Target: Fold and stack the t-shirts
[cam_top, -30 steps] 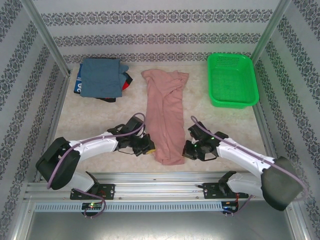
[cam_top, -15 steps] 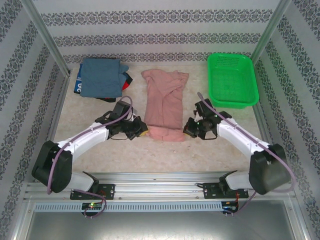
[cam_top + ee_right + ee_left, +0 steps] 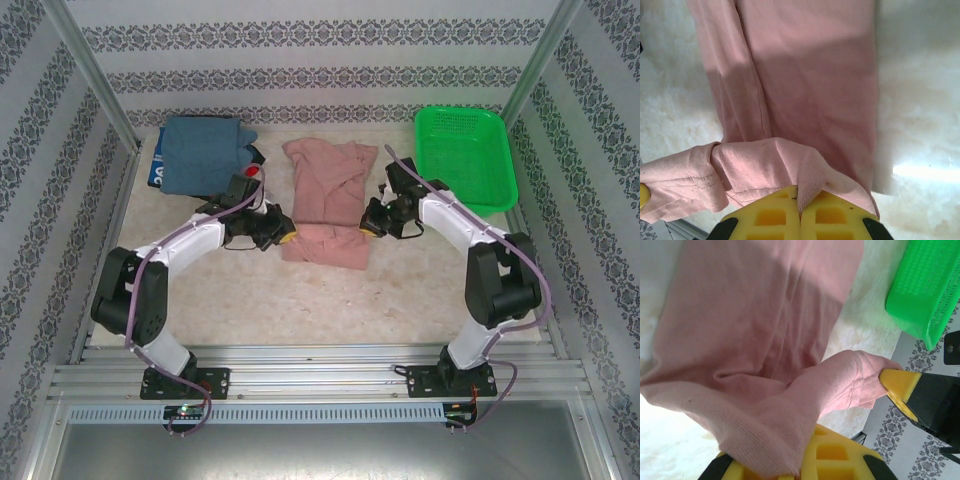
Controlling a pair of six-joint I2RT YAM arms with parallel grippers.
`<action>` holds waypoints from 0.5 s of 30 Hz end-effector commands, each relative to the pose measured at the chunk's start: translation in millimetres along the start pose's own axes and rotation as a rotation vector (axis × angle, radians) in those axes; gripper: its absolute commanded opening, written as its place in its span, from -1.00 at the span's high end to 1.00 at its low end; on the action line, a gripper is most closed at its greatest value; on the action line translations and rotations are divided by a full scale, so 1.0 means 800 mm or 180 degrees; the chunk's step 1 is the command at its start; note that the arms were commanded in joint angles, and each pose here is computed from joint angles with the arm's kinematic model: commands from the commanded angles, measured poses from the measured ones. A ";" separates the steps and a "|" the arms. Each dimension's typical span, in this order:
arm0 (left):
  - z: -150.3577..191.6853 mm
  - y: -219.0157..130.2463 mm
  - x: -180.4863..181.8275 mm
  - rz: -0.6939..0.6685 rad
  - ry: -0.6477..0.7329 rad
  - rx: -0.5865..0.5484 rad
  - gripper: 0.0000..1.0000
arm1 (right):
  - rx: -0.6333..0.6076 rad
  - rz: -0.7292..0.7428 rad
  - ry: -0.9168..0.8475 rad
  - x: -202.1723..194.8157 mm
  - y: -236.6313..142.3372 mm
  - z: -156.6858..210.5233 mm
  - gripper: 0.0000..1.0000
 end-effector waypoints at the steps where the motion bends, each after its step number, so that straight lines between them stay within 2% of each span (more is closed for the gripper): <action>1: -0.027 -0.006 -0.006 0.0148 0.0150 -0.0073 1.00 | 0.0032 -0.0039 -0.0084 0.011 -0.006 -0.013 1.00; 15: -0.087 0.025 0.000 0.0259 0.0198 -0.0030 1.00 | 0.0020 0.0017 -0.0059 0.027 0.010 -0.070 1.00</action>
Point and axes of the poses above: each hand's point on the last joint's axis, 136 mm out from that joint toward the fingers, its own y axis out along the fingers, its own x axis along the line the jaws close on, z = x × y, the point moved 9 cm from there along -y, back along the fingers, and after that the axes turned 15 degrees about y, right-handed, at the moved point
